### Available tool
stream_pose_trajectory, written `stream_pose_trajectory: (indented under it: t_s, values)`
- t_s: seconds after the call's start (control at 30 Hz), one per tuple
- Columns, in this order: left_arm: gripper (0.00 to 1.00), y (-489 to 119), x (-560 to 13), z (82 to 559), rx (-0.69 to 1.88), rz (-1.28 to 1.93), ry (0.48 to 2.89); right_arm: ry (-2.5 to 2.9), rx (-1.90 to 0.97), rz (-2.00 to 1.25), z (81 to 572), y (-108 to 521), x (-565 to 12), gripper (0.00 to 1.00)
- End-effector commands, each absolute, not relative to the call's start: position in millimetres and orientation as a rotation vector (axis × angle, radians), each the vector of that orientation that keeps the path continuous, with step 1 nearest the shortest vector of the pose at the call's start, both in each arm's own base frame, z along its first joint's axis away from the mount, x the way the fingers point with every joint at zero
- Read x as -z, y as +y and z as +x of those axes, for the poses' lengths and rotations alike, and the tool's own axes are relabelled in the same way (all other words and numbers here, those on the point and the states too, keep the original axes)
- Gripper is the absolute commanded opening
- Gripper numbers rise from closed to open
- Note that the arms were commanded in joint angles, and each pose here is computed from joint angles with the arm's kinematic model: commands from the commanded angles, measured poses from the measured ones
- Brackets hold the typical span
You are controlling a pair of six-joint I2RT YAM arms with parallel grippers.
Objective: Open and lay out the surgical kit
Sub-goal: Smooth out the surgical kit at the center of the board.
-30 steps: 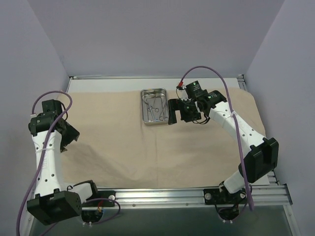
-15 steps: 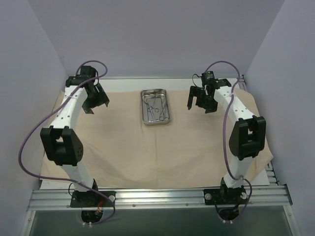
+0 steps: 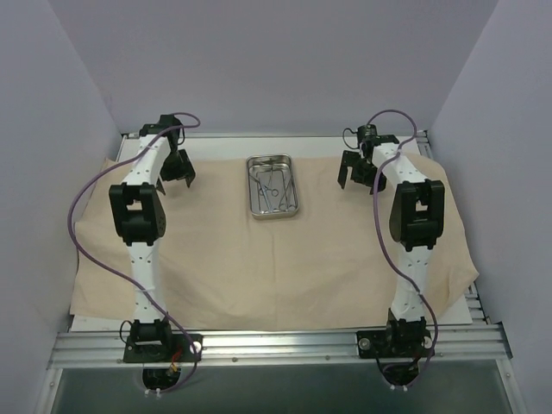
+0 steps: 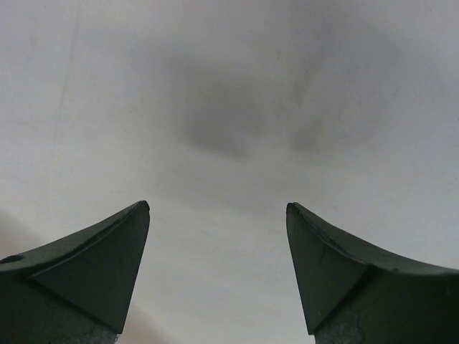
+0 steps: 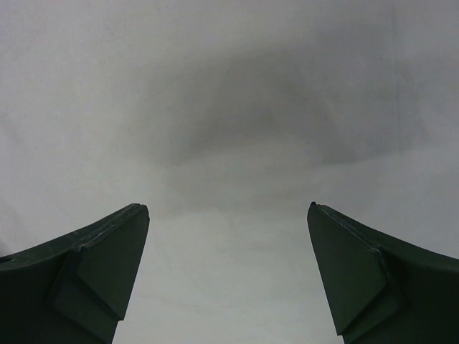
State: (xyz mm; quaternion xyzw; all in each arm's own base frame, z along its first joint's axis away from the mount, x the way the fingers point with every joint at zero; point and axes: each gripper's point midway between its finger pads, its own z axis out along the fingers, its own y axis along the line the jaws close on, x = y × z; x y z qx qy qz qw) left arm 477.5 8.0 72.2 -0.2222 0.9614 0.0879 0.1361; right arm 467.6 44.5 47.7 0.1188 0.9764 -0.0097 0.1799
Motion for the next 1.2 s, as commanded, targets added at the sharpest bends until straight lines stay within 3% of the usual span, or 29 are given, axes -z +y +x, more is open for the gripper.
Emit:
stream_pose_trajectory:
  t_s: [0.0,0.27,0.77,0.83,1.0,1.17]
  values:
    - [0.86,11,-67,484,-0.266,-0.611,2.814,2.769,0.048,0.336,479,45,-34,1.00]
    - [0.81,3,-22,499,-0.214,-0.582,2.887,2.821,0.085,0.401,487,39,14,1.00]
    - [0.77,-53,33,574,0.358,-0.641,2.753,2.902,0.030,0.533,504,19,71,1.00]
    - [0.76,-31,37,585,0.395,-0.719,2.701,2.886,-0.009,0.532,515,22,67,1.00]
    - [0.77,-21,20,598,0.453,-0.734,2.632,2.851,-0.055,0.538,531,24,64,1.00]
    - [0.80,-5,-49,606,0.420,-0.738,2.518,2.768,-0.097,0.491,549,26,25,1.00]
